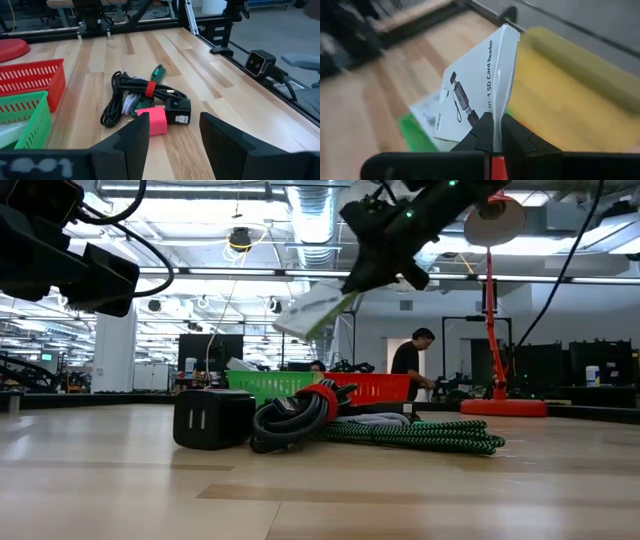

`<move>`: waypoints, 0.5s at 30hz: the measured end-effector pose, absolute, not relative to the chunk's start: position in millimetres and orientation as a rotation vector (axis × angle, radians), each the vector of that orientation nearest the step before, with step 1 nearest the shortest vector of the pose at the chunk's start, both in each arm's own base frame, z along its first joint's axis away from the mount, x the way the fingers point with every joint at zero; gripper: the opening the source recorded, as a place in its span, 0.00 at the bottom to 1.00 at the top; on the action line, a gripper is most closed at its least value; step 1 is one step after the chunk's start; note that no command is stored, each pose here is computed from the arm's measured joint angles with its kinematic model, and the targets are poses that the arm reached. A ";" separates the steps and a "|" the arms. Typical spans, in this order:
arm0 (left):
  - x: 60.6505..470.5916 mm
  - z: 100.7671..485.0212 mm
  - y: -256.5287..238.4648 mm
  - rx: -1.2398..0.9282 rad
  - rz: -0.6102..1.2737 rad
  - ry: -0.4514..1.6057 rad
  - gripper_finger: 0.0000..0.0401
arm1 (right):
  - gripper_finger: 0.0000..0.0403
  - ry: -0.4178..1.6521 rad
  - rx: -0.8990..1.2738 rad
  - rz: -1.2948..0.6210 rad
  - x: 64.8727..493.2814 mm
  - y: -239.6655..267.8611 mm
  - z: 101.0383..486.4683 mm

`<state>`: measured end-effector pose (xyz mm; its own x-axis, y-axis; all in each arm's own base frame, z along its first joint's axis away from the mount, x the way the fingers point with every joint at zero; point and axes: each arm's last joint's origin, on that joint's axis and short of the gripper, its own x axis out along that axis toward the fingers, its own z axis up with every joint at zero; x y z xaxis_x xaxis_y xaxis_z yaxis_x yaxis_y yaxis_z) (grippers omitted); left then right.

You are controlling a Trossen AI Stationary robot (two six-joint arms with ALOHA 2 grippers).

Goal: Pick and place items into bin
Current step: Put the white box card reader into the green bin

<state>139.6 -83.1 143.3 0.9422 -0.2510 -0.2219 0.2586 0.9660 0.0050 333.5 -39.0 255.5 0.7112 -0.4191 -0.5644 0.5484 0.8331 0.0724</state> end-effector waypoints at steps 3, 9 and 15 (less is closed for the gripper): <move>139.6 143.5 -83.2 0.033 -0.260 0.220 0.42 | 0.03 0.564 0.214 -0.567 345.4 -37.6 255.0; 139.6 143.2 -83.1 0.031 -0.260 0.223 0.42 | 0.03 0.628 0.142 -0.649 369.9 -31.0 243.9; 139.6 143.3 -83.1 0.031 -0.260 0.223 0.42 | 0.03 0.702 0.030 -0.771 383.3 -19.7 239.4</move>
<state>139.6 -83.1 143.3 0.9421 -0.2513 -0.2222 0.2580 0.9661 0.0015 383.3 -19.7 239.4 0.5043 -0.6288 -0.5918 0.6478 0.7287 -0.2222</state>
